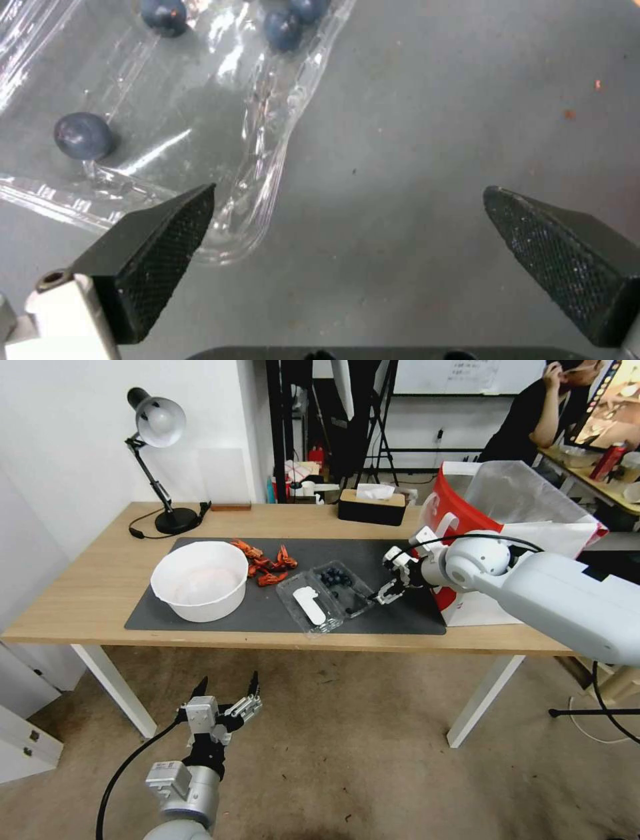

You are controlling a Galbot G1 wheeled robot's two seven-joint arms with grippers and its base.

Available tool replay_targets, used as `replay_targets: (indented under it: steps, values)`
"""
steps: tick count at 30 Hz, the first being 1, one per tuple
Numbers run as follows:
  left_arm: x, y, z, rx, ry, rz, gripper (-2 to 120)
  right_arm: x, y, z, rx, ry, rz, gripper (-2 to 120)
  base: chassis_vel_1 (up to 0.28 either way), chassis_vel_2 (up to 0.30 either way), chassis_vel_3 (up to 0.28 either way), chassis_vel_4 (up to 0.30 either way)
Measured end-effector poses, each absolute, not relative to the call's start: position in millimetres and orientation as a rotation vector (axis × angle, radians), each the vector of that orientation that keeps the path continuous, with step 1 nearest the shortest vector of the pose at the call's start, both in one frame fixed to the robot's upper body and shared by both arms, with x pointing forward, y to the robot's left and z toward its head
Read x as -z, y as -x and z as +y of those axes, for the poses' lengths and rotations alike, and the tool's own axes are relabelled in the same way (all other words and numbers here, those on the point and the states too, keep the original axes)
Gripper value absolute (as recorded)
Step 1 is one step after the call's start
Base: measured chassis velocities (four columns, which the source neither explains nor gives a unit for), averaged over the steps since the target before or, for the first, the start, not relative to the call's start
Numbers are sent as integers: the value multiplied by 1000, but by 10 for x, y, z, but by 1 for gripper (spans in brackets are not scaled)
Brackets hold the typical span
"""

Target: Close the takeout container lid, then place the container into the takeout bag.

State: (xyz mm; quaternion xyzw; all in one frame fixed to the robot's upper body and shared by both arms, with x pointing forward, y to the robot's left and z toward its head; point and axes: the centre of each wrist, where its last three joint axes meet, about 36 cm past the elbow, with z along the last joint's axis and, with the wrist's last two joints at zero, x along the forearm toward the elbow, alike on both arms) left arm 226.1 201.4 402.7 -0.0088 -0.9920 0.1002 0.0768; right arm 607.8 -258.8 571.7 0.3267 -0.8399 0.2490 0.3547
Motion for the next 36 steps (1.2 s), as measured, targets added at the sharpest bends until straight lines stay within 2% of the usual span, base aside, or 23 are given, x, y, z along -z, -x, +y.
replay_targets:
  steps: [36]
  values:
    - [-3975,-2283,1998,-295,16,-2979,100,-5720,-5802,-2536,-638,-910,-2163,100,0,0,0,0]
